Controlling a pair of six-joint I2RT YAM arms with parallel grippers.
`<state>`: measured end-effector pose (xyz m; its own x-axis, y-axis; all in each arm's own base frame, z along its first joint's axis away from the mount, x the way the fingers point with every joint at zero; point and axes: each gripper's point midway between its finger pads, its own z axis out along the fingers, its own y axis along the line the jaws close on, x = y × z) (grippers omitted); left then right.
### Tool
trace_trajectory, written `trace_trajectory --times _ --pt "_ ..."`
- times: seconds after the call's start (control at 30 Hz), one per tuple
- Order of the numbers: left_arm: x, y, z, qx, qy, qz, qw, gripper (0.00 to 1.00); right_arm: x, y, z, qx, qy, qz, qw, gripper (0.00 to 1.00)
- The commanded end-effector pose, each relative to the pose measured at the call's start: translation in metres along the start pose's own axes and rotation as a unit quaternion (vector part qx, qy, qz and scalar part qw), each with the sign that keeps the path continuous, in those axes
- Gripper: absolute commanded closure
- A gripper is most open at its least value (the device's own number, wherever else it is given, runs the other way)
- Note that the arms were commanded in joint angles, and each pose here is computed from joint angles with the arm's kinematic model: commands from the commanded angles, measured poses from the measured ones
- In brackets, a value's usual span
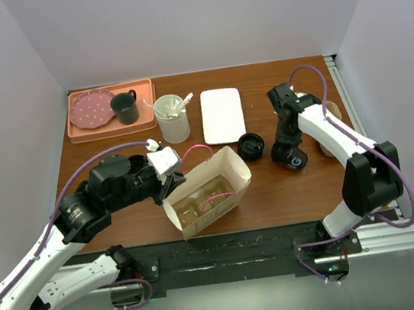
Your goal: Pack the takeout coffee
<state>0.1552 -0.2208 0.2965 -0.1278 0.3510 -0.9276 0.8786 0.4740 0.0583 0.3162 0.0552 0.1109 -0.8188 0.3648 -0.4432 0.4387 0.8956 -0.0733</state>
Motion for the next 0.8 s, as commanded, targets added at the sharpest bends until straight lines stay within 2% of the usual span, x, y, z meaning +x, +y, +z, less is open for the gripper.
trace_trajectory --times 0.0,0.23,0.3,0.43,0.53,0.77 --pt "-0.025 0.0 -0.006 -0.002 -0.043 0.004 0.999 0.8 -0.013 0.003 -0.025 -0.045 -0.043 0.034 0.997 0.77" --pt "-0.023 -0.003 -0.008 0.007 -0.04 0.006 0.999 0.79 -0.018 0.003 -0.045 -0.121 -0.102 0.097 0.983 0.77" --pt "-0.022 -0.004 -0.008 0.01 -0.037 0.008 0.999 0.78 -0.025 0.006 -0.055 -0.153 -0.13 0.121 0.972 0.77" --pt "-0.02 -0.005 -0.009 0.011 -0.031 0.01 0.999 0.78 -0.01 0.005 -0.044 -0.181 -0.129 0.151 0.963 0.76" --pt "-0.019 -0.006 -0.008 0.015 -0.029 0.01 0.999 0.78 -0.012 0.014 -0.05 -0.23 -0.146 0.177 0.946 0.75" --pt "-0.019 -0.006 -0.008 0.017 -0.027 0.01 0.999 0.77 -0.001 0.006 -0.042 -0.259 -0.162 0.22 0.926 0.74"
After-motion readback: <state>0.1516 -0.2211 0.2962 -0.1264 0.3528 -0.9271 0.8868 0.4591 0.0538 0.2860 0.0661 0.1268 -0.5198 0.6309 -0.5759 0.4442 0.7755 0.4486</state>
